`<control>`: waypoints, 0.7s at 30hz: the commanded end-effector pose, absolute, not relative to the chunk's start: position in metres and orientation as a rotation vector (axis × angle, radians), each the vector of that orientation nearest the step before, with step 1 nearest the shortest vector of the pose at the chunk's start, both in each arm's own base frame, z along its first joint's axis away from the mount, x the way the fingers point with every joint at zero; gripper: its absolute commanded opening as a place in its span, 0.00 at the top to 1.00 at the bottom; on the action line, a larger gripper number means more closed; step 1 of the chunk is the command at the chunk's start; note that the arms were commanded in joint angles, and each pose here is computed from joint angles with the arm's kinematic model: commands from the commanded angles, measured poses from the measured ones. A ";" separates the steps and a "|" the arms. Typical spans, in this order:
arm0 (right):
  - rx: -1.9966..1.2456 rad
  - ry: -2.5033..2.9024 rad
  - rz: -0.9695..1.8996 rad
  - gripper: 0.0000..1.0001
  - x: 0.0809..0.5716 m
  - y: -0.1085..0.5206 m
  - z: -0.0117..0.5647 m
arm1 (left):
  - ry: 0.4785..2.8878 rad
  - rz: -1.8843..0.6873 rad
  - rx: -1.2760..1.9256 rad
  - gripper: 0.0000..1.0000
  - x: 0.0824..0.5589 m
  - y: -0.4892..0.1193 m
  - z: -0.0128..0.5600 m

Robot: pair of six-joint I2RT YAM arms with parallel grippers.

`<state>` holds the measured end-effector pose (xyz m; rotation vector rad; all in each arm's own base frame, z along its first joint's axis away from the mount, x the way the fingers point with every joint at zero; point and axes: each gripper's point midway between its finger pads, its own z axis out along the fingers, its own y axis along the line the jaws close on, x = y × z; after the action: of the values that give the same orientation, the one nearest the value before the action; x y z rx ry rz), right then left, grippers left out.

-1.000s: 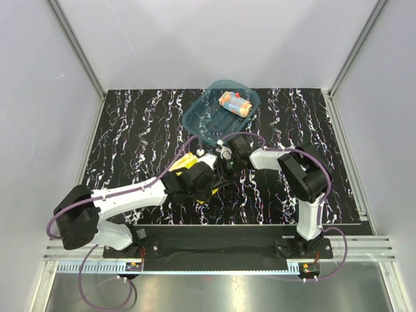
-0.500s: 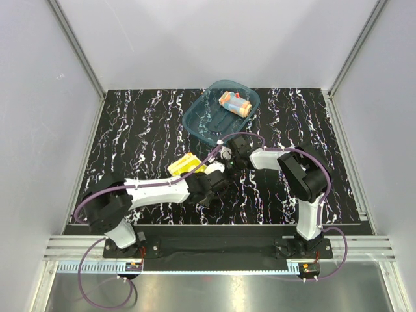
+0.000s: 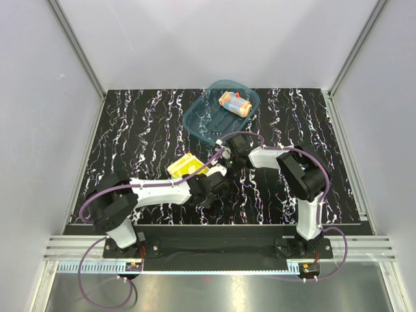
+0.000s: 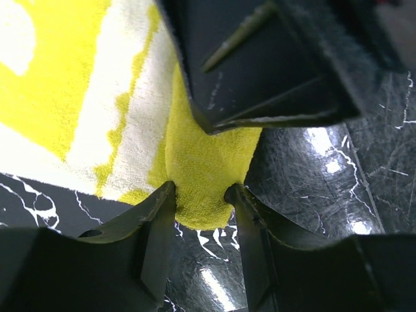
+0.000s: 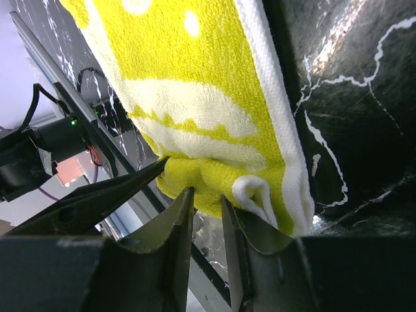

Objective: Roll the towels
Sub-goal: Roll the towel

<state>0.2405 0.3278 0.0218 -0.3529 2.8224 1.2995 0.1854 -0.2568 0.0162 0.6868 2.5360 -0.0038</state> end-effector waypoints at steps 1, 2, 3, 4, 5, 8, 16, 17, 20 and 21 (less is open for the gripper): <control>-0.367 2.885 1.127 0.68 0.246 0.314 -0.006 | 2.564 -0.094 0.788 0.55 0.170 -0.265 0.007; -0.374 2.887 1.124 0.68 0.246 0.314 -0.007 | 2.568 -0.089 0.797 0.55 0.169 -0.265 0.005; -0.375 2.887 1.116 0.68 0.248 0.314 -0.006 | 2.580 -0.058 0.804 0.54 0.168 -0.261 0.002; -0.378 2.892 1.112 0.68 0.248 0.314 -0.007 | 2.585 -0.027 0.800 0.52 0.168 -0.257 0.000; -0.384 2.892 1.108 0.68 0.249 0.314 -0.006 | 2.583 0.015 0.760 0.50 0.171 -0.253 0.001; -0.391 2.895 1.097 0.68 0.249 0.313 -0.008 | 2.614 0.149 0.740 0.47 0.171 -0.236 -0.004; -0.402 2.901 1.088 0.67 0.254 0.311 -0.007 | 2.602 0.172 0.762 0.48 0.168 -0.233 -0.008; -0.411 2.901 1.094 0.67 0.254 0.311 -0.006 | 2.595 0.171 0.782 0.48 0.167 -0.234 -0.008; -0.414 2.902 1.089 0.67 0.257 0.309 -0.006 | 2.580 0.172 0.797 0.49 0.167 -0.235 -0.009; -0.410 2.902 1.089 0.67 0.259 0.309 -0.006 | 2.577 0.173 0.795 0.50 0.168 -0.235 -0.009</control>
<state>0.2462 0.3272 0.0213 -0.4112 2.8595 1.2669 0.1843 -0.2588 0.0166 0.7043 2.5137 0.0560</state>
